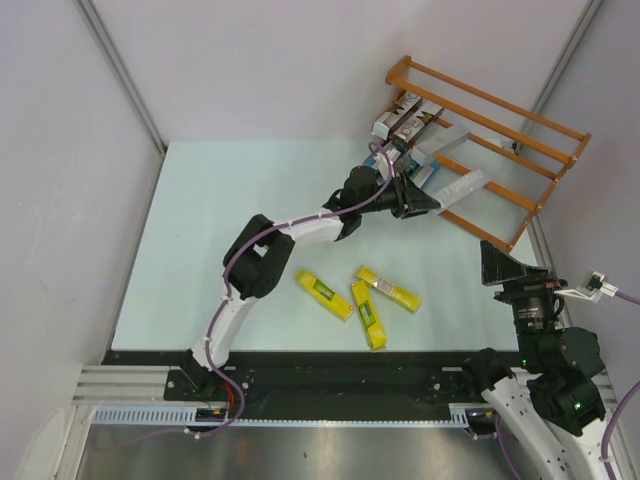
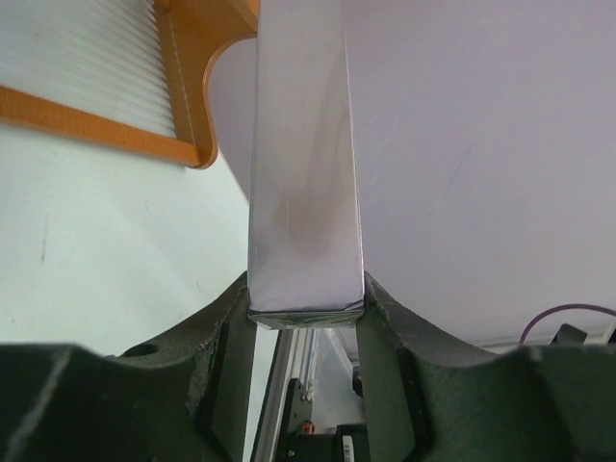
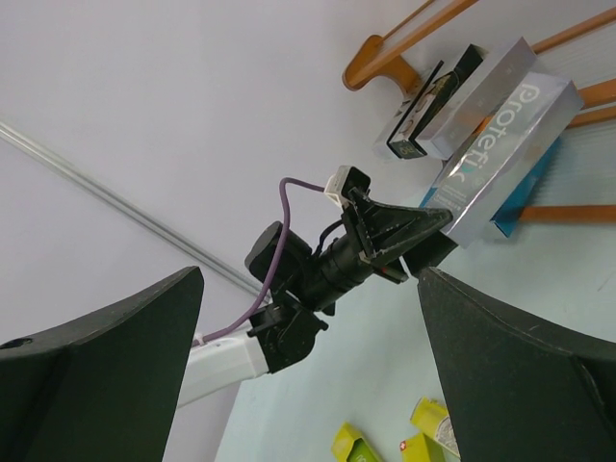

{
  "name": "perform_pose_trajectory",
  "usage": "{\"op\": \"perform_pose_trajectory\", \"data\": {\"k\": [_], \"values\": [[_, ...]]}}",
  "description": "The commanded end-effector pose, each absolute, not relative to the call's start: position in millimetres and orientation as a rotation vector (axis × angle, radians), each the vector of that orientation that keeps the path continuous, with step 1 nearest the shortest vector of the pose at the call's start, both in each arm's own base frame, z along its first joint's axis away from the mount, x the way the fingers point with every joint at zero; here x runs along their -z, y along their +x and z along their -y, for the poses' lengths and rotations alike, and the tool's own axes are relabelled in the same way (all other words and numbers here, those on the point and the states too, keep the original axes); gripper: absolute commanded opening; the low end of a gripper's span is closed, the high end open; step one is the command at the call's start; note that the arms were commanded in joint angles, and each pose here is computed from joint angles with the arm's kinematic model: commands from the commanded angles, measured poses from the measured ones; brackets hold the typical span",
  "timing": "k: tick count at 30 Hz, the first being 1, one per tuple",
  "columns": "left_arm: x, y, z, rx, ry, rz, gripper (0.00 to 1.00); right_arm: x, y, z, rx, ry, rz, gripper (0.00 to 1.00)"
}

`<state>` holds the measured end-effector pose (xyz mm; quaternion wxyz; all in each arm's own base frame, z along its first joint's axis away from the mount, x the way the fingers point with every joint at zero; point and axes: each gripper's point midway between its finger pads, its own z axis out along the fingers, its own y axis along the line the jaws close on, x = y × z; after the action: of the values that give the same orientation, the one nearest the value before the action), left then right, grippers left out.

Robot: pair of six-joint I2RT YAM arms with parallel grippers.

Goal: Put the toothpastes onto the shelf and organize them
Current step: Place the toothpaste on the shelf.

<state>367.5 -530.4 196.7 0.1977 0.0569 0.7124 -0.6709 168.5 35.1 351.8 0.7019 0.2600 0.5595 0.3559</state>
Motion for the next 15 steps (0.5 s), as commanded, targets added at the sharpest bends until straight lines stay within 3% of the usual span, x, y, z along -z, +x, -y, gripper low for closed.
{"op": "perform_pose_trajectory", "data": {"k": [1, 15], "values": [[-254, 388, 540, 1.931, 0.174, -1.818, 0.22, -366, 160, -25, -0.779, 0.584, -1.203, 1.0], [-243, 441, 545, 1.918, -0.077, -1.844, 0.23, -366, 158, -19, -0.748, 0.595, -1.206, 1.0]]}}
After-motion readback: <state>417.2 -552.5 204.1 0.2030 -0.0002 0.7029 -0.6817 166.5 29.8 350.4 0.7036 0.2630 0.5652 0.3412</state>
